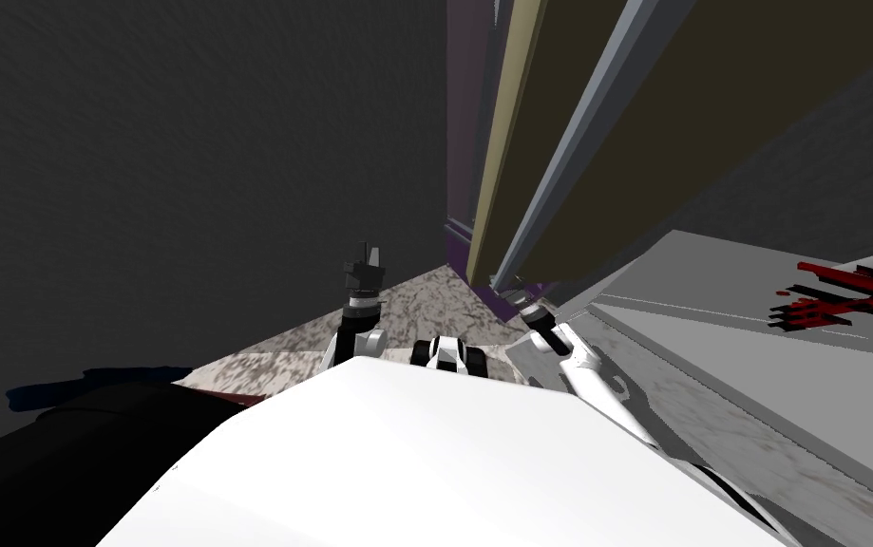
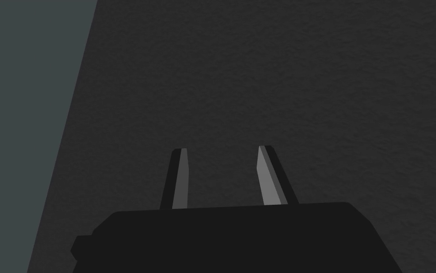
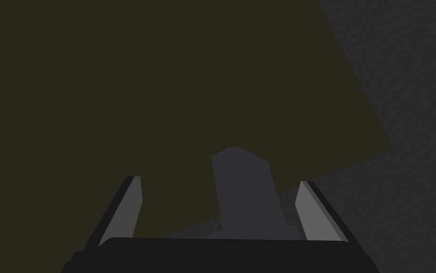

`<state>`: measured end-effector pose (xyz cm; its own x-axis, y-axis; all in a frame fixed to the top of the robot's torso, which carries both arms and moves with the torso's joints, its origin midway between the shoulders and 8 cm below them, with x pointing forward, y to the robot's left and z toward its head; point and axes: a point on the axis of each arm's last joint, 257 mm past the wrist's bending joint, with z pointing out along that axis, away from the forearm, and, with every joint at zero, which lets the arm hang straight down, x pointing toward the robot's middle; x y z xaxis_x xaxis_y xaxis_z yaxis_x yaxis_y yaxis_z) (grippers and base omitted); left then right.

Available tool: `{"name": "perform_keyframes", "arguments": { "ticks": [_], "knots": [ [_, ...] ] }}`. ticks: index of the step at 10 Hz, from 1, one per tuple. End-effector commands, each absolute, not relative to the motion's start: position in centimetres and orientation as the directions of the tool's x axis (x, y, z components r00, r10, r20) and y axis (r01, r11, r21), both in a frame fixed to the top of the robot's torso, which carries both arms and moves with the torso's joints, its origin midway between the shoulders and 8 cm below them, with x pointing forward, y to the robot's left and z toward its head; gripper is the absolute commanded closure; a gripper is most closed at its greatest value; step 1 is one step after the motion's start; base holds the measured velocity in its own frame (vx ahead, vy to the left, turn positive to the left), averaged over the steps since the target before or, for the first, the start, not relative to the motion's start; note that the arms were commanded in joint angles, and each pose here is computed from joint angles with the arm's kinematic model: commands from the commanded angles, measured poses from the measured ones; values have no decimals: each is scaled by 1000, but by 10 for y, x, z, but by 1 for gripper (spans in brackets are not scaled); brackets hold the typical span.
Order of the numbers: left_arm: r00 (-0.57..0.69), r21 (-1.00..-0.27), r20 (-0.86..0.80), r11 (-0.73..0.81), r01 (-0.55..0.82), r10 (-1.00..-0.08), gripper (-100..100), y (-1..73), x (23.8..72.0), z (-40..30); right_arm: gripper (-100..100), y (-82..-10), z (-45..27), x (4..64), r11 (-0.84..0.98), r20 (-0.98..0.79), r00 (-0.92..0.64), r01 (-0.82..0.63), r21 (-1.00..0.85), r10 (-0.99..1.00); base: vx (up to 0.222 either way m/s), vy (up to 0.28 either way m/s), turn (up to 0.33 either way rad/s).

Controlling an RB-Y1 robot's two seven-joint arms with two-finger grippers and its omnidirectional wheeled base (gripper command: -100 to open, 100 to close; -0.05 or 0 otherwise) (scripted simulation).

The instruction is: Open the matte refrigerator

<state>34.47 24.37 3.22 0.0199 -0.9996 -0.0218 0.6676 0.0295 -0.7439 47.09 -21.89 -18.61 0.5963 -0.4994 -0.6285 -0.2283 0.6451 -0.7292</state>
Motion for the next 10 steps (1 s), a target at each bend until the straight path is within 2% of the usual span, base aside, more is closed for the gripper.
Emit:
{"name": "perform_keyframes", "arguments": {
  "ticks": [1, 5, 10],
  "knots": [
    [20, -744, -22, 29, 668, -1000, 0, 244, 345, 32, -100, -224, -178, 480, 650, -631, 595, -226, -725, -497, -31, 15, 4],
    [20, -744, -22, 29, 668, -1000, 0, 244, 345, 32, -100, -232, -162, 492, 654, -634, 593, -224, -722, -497, -51, 20, 8],
    [20, -744, -22, 29, 668, -1000, 0, 244, 345, 32, -100, -232, -162, 492, 654, -634, 593, -224, -722, -497, -3, 2, 0]
  ]
}}
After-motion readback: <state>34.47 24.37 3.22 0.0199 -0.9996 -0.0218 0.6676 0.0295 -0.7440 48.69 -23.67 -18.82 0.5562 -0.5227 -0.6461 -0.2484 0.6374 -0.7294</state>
